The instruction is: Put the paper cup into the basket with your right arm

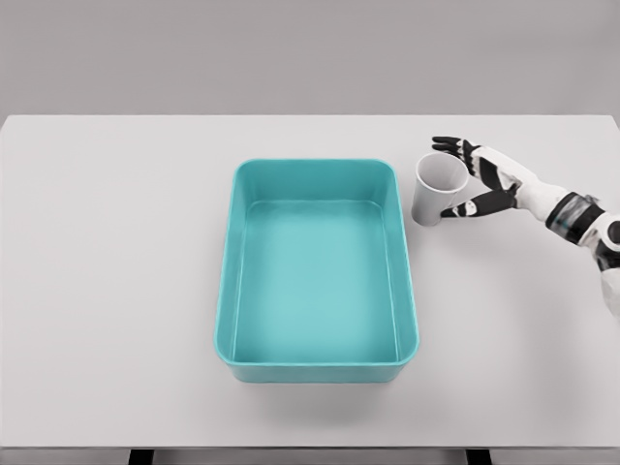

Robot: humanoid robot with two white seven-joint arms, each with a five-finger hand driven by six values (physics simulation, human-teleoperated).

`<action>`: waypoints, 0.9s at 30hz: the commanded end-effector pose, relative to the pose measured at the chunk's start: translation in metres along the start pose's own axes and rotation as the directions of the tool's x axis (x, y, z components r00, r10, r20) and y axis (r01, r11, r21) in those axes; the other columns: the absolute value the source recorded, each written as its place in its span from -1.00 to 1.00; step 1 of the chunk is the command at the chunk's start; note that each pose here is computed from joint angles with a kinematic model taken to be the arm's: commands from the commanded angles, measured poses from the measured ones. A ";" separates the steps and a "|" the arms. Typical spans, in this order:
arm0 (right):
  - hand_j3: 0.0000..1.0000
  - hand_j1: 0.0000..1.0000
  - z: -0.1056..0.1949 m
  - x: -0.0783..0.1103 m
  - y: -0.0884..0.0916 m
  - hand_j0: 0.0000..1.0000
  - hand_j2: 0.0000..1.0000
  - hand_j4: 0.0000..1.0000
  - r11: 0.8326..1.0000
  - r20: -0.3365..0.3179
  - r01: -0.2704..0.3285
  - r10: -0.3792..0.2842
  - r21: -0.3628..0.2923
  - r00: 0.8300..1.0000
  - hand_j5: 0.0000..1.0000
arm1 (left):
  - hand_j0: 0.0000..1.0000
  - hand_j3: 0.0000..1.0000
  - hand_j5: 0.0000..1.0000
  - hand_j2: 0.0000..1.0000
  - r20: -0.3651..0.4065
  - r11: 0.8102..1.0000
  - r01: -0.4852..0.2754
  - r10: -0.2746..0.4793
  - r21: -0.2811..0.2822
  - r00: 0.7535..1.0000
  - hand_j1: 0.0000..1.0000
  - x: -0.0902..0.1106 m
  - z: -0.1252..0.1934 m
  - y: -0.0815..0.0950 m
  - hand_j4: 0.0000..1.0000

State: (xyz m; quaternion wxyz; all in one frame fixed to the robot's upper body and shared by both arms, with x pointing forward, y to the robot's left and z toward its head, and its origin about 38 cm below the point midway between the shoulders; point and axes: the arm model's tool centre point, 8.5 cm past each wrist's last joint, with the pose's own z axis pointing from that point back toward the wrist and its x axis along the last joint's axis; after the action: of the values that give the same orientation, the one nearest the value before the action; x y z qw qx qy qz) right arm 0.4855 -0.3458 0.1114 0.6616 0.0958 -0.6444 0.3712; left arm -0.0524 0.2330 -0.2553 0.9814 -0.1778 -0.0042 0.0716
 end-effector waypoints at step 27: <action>0.43 0.43 -0.003 0.037 -0.014 0.43 0.43 0.43 0.998 0.121 -0.039 0.043 -0.039 0.992 0.43 | 1.00 1.00 1.00 1.00 0.000 1.000 0.000 0.000 0.000 1.000 1.00 0.000 0.000 0.000 1.00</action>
State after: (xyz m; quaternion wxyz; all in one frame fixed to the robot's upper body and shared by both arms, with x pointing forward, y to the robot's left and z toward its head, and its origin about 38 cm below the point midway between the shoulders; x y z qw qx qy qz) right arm 0.4906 -0.3382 0.1371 0.6273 0.0951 -0.6775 0.3721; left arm -0.0524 0.2330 -0.2553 0.9814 -0.1778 -0.0042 0.0716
